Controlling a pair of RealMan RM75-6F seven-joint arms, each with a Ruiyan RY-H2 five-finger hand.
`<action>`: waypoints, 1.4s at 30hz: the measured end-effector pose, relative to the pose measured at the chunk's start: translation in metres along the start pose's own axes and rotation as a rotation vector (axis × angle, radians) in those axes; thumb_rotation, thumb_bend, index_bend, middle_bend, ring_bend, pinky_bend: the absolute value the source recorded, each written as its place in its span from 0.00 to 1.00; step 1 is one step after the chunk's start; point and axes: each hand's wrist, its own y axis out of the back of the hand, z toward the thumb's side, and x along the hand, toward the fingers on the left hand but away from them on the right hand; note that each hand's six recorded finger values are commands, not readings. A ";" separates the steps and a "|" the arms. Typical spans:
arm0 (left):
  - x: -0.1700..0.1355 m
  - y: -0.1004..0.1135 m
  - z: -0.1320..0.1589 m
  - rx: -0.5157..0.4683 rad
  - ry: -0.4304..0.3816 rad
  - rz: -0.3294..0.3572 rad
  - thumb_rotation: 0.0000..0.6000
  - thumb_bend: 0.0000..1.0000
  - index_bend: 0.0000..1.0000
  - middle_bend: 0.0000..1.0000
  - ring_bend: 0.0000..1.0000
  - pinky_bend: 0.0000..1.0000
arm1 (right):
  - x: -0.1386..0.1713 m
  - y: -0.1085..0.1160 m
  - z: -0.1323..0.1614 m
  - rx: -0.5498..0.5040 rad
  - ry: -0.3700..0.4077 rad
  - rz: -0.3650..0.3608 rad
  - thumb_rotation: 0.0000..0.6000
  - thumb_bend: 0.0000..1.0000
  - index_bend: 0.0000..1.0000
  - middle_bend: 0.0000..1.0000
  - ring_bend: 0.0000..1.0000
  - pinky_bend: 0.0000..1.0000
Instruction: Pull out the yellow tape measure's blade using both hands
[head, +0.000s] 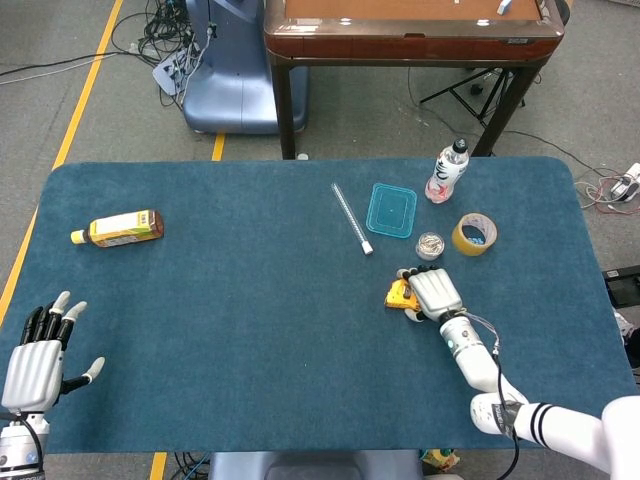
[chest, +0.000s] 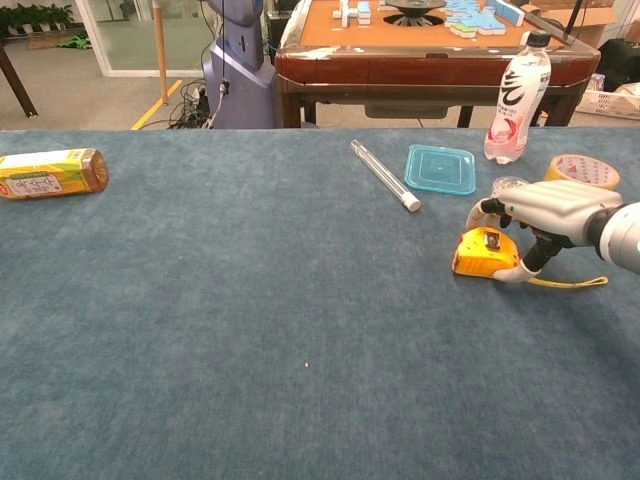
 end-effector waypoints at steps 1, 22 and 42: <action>0.000 0.000 0.000 0.000 0.001 0.001 1.00 0.19 0.13 0.00 0.00 0.01 | -0.001 0.000 0.001 0.000 0.001 -0.001 1.00 0.35 0.27 0.34 0.25 0.26; 0.040 0.015 0.037 -0.199 -0.091 -0.062 1.00 0.19 0.09 0.00 0.00 0.01 | -0.001 0.057 0.056 -0.087 0.154 -0.042 1.00 0.69 0.69 0.66 0.54 0.31; 0.094 0.000 0.135 -0.701 -0.112 -0.201 1.00 0.19 0.00 0.00 0.00 0.01 | 0.007 0.138 0.143 -0.217 0.216 -0.113 1.00 0.72 0.76 0.74 0.68 0.41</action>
